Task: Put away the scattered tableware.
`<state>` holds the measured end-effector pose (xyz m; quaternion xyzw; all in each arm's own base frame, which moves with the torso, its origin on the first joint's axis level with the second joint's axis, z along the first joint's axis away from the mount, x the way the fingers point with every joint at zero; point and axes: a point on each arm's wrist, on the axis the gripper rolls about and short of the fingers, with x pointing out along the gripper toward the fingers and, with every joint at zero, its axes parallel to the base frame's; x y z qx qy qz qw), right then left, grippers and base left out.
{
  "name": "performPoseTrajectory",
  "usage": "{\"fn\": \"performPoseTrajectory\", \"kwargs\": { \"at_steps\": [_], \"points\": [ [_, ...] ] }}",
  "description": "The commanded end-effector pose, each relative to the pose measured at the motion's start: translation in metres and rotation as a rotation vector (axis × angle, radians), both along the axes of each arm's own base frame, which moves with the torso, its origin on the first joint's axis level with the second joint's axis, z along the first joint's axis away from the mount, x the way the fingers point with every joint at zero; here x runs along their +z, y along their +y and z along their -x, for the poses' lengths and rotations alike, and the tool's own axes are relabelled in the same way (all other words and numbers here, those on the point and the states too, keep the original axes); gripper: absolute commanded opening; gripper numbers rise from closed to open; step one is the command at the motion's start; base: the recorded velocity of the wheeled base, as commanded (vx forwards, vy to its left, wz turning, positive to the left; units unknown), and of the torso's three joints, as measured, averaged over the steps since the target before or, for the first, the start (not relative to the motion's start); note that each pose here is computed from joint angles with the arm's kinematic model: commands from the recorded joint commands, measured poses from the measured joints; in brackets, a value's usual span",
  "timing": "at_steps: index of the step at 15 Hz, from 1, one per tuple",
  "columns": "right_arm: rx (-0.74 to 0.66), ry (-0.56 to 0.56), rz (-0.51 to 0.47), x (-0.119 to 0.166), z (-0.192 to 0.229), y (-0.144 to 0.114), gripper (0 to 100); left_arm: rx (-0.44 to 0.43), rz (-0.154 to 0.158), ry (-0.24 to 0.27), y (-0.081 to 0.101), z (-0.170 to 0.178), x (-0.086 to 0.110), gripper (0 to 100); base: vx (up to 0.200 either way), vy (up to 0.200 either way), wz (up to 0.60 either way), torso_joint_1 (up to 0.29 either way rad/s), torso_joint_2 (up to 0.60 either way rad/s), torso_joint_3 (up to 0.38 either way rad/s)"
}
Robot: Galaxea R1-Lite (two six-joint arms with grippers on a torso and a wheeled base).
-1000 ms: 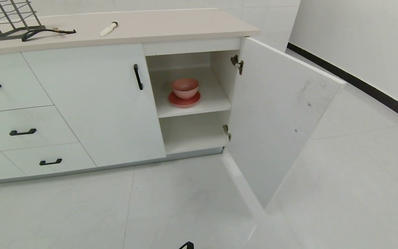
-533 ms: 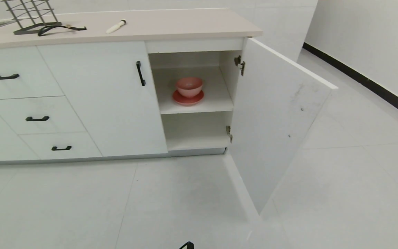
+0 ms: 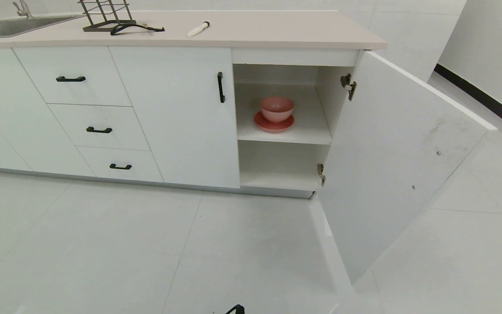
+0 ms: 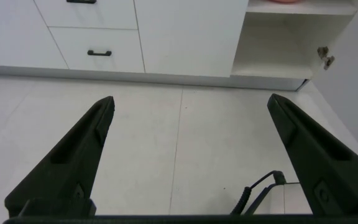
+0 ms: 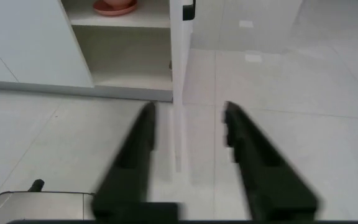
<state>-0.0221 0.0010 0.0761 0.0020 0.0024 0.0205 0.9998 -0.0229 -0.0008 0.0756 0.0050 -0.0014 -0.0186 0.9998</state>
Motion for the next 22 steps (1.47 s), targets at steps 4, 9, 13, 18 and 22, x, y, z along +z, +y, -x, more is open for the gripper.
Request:
{"fn": "performPoseTrajectory", "kwargs": {
  "at_steps": [4, 9, 13, 18, 22],
  "points": [
    [0.0, 0.002, -0.002, 0.0, 0.0, 0.0, 0, 0.0, 0.001, 0.001, 0.0, 0.0, 0.0, 100, 0.0, -0.2, 0.0, -0.001, 0.0, 0.005],
    [0.002, -0.157, 0.018, 0.016, 0.001, 0.0, 0, 0.002, 0.001, 0.001, 0.0, 0.0, 0.0, 100, 0.0, -0.04, 0.0, 0.0, 0.0, 0.0],
    [0.171, -0.067, 0.055, 0.067, -0.025, 0.002, 0, 0.002, 0.001, 0.001, 0.0, 0.0, 0.0, 100, 0.0, 0.0, 0.0, 0.0, 0.0, 0.0],
    [0.219, 0.007, 0.087, 0.067, -0.094, 0.01, 0, 0.002, 0.001, 0.001, 0.0, 0.0, 0.0, 100, 0.0, 0.0, 0.0, 0.0, 0.0, 0.0],
    [0.202, 0.025, 0.088, 0.066, -0.126, 0.008, 0, 0.003, 0.001, 0.001, 0.0, 0.0, 0.0, 100, 0.0, 0.0, 0.0, 0.0, 0.0, 0.0]
  ]
}}
